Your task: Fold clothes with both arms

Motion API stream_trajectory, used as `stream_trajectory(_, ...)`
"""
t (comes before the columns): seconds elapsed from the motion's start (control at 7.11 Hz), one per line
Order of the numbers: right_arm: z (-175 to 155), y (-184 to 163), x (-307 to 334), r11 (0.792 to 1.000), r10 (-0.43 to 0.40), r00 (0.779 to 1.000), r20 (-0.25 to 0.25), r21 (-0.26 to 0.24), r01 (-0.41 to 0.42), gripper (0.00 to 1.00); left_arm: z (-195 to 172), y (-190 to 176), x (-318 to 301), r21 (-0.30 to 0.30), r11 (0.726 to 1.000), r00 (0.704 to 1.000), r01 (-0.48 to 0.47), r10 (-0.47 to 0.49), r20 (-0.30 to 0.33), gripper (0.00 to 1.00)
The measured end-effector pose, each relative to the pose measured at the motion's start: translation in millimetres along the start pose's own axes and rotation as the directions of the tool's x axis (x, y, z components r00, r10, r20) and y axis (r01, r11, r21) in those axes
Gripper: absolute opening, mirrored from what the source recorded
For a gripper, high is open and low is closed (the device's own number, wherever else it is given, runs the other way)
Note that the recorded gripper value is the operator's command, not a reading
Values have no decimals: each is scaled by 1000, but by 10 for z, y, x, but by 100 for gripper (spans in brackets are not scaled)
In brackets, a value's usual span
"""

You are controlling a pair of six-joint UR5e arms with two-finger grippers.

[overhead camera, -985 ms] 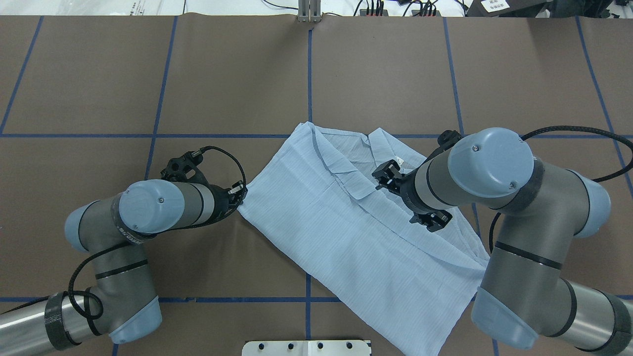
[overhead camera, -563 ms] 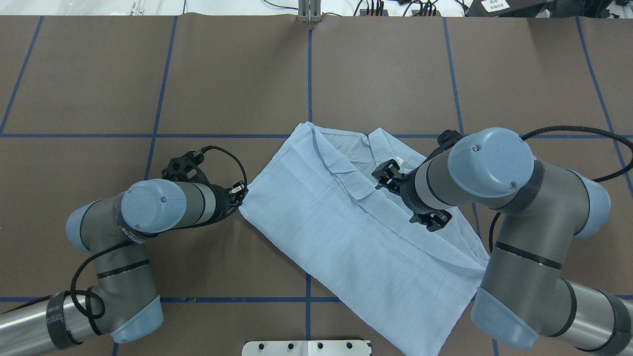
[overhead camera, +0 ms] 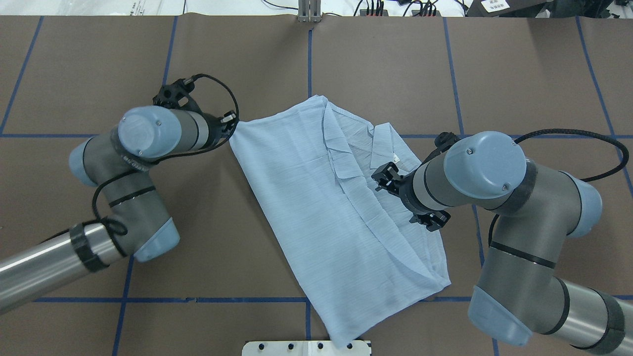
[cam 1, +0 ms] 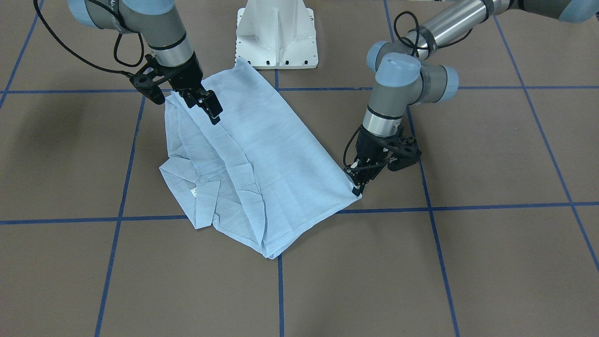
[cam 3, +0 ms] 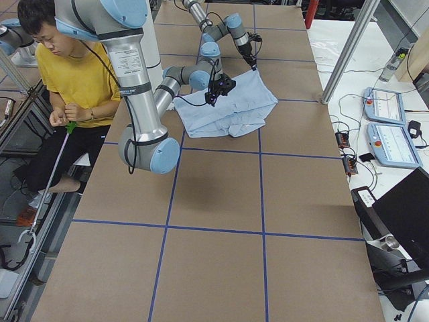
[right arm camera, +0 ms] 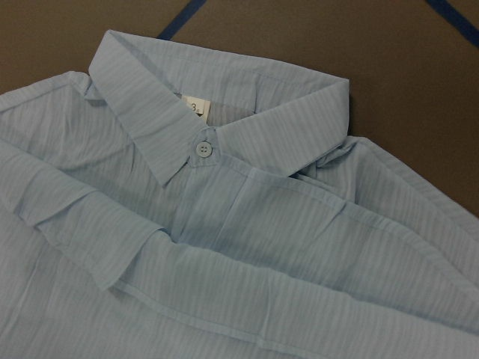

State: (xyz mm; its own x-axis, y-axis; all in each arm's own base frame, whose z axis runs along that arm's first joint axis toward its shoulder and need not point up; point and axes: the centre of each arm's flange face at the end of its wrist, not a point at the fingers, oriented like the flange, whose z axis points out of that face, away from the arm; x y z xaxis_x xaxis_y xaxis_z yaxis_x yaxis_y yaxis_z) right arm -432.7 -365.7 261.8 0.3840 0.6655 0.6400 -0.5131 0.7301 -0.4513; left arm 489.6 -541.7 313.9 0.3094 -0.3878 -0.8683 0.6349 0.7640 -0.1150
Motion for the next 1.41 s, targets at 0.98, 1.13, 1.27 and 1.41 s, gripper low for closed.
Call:
stream_trajectory(0.98,44,247,-228,997,-72,994,85,42,68,100,627,-918,622,-98,977,981,-192,187,-55,95)
stream_trajectory(1.13,73,233,-236,992,-117,989,91,59,112,100,503,-857,509,-149,961,972,-231,221,-84,95)
stream_trajectory(1.27,107,204,-217,982,-178,981,79,70,173,100,335,-856,356,-162,944,956,-286,270,-115,95)
stream_trajectory(1.41,152,186,-173,962,-265,962,58,77,261,100,142,-894,206,-156,933,942,-325,305,-137,95)
